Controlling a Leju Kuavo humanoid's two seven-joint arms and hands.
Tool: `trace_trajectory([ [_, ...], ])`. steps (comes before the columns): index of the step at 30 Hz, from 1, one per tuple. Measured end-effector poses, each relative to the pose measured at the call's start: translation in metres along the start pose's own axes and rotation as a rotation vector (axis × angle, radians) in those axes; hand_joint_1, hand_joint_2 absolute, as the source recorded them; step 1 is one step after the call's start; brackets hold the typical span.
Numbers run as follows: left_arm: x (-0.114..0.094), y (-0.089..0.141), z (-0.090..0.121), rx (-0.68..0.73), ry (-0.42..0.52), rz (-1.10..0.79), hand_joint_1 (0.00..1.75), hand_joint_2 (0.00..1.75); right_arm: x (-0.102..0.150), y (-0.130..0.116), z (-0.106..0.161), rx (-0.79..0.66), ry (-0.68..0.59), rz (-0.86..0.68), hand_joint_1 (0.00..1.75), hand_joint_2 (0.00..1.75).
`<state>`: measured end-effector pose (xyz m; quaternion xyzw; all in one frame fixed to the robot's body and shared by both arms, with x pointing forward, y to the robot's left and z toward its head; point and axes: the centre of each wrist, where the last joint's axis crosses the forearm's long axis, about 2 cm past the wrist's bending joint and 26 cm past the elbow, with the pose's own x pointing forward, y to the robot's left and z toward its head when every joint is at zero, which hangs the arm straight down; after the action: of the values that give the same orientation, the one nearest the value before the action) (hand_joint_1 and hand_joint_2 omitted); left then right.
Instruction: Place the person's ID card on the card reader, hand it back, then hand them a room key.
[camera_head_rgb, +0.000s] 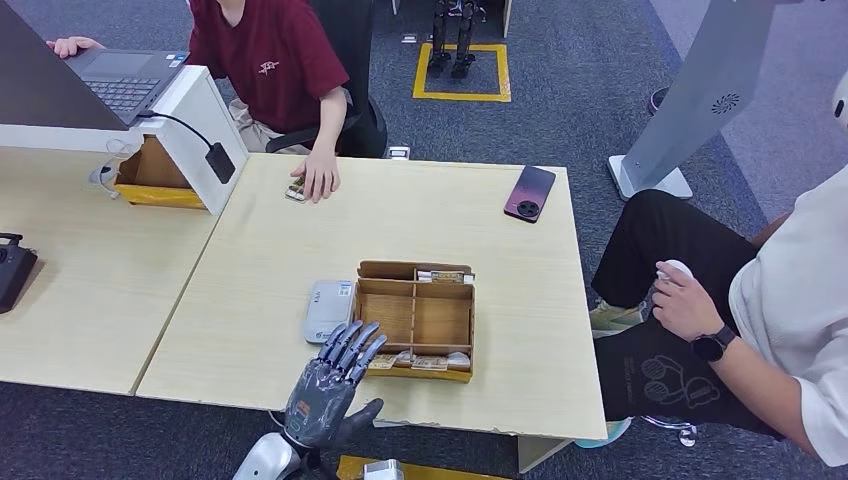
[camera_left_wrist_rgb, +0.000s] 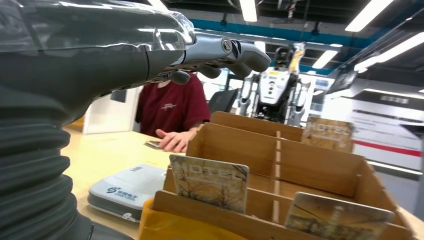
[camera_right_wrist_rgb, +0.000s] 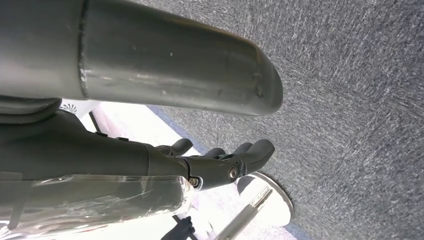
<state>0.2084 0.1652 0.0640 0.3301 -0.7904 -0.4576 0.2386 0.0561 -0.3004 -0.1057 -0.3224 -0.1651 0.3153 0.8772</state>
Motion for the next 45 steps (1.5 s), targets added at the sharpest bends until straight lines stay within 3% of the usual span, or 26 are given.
trace_trajectory([
  [19,-0.005,-0.002,-0.005,0.002,0.056,0.001,0.02,1.75,0.000,0.000,0.000,-0.001,0.000,0.000,0.00,0.00],
  [20,-0.005,-0.002,-0.005,0.002,0.054,0.003,0.28,1.75,0.000,0.000,0.000,-0.001,-0.001,0.000,0.00,0.00],
  [23,-0.005,-0.004,-0.004,0.003,0.065,0.018,1.57,1.75,0.000,0.000,0.000,-0.001,0.000,-0.001,0.00,0.00],
  [24,-0.005,-0.005,-0.003,0.001,0.072,0.025,1.75,1.75,0.000,0.000,0.000,-0.001,0.000,-0.001,0.00,0.00],
  [45,-0.007,-0.020,0.003,-0.024,0.069,0.093,1.75,1.75,0.001,-0.001,0.000,-0.003,-0.003,-0.002,0.00,0.00],
])
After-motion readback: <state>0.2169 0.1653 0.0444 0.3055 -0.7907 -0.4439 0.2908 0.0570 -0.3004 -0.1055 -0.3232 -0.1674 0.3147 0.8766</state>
